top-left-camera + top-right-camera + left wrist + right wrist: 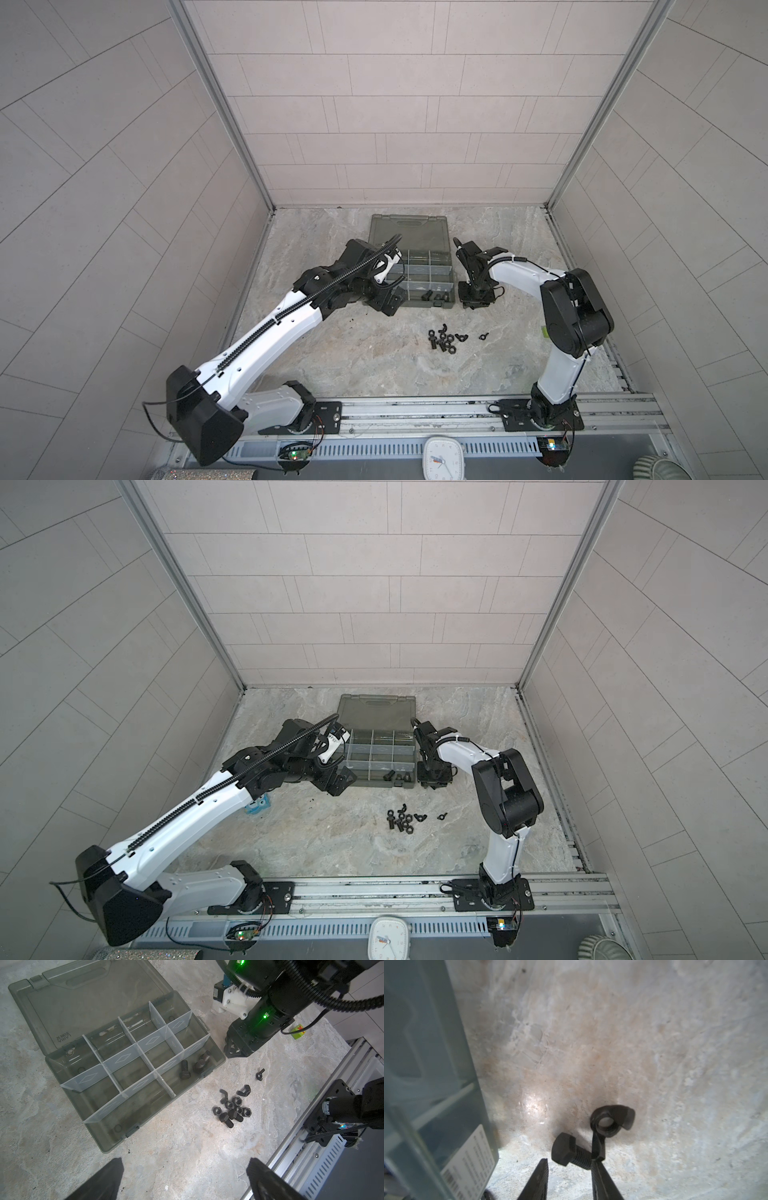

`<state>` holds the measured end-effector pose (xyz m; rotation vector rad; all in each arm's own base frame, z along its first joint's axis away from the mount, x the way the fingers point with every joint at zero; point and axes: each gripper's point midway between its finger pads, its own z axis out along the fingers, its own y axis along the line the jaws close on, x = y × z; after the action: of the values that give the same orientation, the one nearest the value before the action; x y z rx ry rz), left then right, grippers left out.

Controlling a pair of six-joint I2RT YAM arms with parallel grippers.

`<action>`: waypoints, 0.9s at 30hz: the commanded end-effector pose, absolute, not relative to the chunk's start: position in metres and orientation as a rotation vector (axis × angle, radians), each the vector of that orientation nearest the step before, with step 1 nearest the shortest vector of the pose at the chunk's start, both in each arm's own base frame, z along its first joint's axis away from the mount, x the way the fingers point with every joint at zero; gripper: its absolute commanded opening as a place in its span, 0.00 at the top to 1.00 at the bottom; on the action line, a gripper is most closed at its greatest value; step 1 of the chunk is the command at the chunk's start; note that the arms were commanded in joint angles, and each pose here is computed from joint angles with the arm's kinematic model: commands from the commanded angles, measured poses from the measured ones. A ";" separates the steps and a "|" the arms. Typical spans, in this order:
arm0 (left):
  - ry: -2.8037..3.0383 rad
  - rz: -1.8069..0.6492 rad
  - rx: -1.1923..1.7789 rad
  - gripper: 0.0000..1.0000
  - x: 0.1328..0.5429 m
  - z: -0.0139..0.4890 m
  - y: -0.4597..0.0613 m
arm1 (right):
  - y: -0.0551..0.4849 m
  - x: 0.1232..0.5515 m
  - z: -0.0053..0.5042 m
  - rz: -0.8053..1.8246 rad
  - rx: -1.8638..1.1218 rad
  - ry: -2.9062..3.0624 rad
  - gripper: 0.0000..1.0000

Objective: Sort the screws and nuts into containers
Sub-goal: Pick up the screw from the center of the table.

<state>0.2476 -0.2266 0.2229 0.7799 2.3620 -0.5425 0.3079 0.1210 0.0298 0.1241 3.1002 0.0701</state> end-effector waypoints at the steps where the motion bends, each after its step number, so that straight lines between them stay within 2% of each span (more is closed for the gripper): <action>1: 2.350 -0.532 0.758 0.00 0.247 0.229 -0.221 | 0.118 0.308 0.025 0.034 0.098 3.115 0.64; 16: 2.346 -0.526 0.759 0.00 0.248 0.229 -0.221 | 0.117 0.318 0.017 -0.007 0.085 3.125 0.66; 27: 2.351 -0.509 0.762 0.00 0.247 0.228 -0.218 | 0.114 0.315 0.015 -0.040 0.089 3.149 0.87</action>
<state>0.2483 -0.2243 0.2247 0.7727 2.3561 -0.5282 0.3214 0.1232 0.0205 0.0868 3.1138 0.0349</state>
